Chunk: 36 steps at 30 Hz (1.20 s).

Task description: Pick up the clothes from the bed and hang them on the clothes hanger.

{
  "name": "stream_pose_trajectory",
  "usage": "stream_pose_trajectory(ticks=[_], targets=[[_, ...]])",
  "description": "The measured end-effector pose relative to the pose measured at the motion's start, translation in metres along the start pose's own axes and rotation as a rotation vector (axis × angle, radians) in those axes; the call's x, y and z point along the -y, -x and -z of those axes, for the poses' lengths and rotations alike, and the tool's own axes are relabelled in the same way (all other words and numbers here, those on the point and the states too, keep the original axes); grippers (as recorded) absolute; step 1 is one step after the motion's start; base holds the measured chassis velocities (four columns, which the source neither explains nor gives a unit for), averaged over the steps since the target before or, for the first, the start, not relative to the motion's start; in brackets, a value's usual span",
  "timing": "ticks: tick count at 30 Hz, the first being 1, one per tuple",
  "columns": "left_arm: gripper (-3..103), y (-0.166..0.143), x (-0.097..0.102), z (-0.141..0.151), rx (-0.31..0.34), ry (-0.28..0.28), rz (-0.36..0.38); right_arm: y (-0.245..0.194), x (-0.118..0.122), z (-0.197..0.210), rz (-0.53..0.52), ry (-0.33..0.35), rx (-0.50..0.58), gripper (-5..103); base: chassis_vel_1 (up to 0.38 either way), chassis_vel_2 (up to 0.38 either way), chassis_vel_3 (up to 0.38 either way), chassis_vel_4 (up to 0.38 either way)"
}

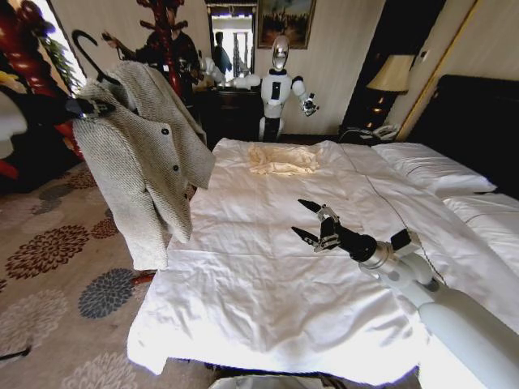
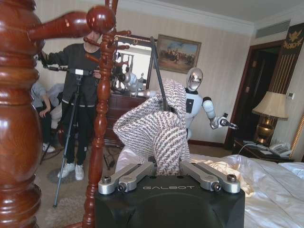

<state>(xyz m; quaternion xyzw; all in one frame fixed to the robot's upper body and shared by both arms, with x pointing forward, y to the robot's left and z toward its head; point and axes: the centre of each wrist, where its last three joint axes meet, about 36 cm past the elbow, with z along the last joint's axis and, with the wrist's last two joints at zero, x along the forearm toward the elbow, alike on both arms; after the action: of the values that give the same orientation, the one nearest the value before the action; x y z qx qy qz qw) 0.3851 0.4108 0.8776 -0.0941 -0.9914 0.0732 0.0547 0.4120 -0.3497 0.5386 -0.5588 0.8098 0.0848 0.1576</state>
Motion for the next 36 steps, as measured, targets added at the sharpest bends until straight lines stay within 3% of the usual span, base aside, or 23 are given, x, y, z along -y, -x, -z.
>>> stream_pose_trajectory(ticks=[15,23,36], targets=[[6,-0.033,-0.004,0.030,0.080,0.012,0.010,0.002,-0.005,0.002,0.008,-0.007,0.001,100,0.000,0.000,0.000,0.000],[6,-0.030,-0.021,0.034,0.089,-0.008,0.047,0.002,-0.006,0.003,0.010,-0.009,-0.002,100,0.000,0.000,0.000,0.000],[6,-0.005,-0.065,0.022,0.068,-0.010,0.119,0.000,-0.004,-0.002,0.002,-0.006,-0.009,100,0.000,0.000,0.000,0.000]])
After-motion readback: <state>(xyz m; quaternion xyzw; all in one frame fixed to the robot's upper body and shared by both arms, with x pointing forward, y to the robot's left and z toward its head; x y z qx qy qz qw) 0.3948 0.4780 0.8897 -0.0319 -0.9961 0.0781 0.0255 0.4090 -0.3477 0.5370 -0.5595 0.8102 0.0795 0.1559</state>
